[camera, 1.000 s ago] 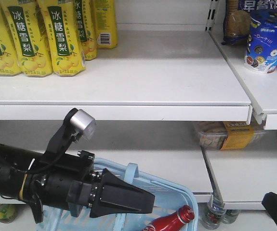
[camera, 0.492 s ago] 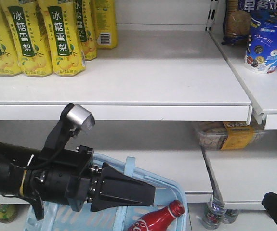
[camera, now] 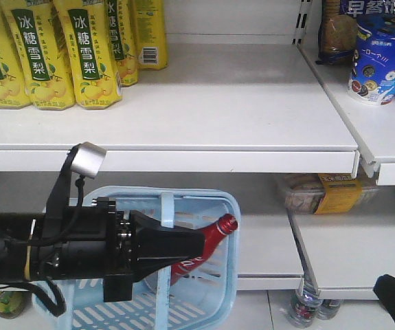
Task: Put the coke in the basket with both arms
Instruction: 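Swing the held basket with the left gripper away from the shelf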
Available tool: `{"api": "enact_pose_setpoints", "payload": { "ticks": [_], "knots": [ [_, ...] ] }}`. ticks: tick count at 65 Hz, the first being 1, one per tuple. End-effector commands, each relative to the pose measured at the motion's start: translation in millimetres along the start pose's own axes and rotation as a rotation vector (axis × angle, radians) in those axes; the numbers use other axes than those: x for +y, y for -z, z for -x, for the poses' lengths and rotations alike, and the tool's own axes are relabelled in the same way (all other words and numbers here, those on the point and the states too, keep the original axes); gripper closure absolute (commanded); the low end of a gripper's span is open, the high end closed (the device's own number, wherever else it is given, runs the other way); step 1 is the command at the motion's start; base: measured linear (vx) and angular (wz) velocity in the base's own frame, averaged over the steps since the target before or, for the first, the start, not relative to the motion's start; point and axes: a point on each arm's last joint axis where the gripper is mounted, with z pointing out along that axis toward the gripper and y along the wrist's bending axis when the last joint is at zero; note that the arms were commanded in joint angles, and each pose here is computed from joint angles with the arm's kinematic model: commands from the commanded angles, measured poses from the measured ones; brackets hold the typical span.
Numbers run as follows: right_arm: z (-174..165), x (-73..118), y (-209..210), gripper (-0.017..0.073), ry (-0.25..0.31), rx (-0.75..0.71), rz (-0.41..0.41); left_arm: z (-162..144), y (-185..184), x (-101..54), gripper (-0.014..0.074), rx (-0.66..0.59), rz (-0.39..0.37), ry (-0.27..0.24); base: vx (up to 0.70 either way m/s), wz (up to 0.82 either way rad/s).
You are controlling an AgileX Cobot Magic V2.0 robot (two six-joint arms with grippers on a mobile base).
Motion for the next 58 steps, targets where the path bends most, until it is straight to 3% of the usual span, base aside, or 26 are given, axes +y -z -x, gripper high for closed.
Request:
{"api": "enact_pose_setpoints", "payload": {
  "ticks": [1, 21, 33, 43, 51, 58],
  "knots": [
    [10.0, 4.3, 1.5, 0.0566, 0.029, -0.041, 0.031, 14.0, 12.1, -14.8, 0.0600, -0.159, 0.005, -0.069, 0.00, 0.00],
    [10.0, 4.3, 1.5, 0.0566, 0.028, -0.041, 0.031, -10.4, 43.6, -14.5, 0.0600, -0.356, 0.194, -0.250, 0.00, 0.00],
    [10.0, 4.3, 1.5, 0.0566, 0.029, -0.041, 0.031, -26.8, 65.5, -13.0, 0.0600, -0.489, 0.302, -0.233, 0.00, 0.00],
    [10.0, 4.3, 1.5, 0.0566, 0.031, -0.041, 0.031, -47.6, 81.8, -10.2, 0.0600, -0.526, 0.396, -0.237, 0.00, 0.00],
    [10.0, 4.3, 1.5, 0.0566, 0.031, -0.041, 0.031, -63.3, 95.4, -7.0, 0.0600, -0.553, 0.482, -0.201, 0.00, 0.00],
    [10.0, 4.3, 1.5, 0.0566, 0.031, -0.041, 0.031, -78.2, 106.0, -0.8, 0.0600, -0.562, 0.567, -0.136, 0.00, 0.00]
  ]
}}
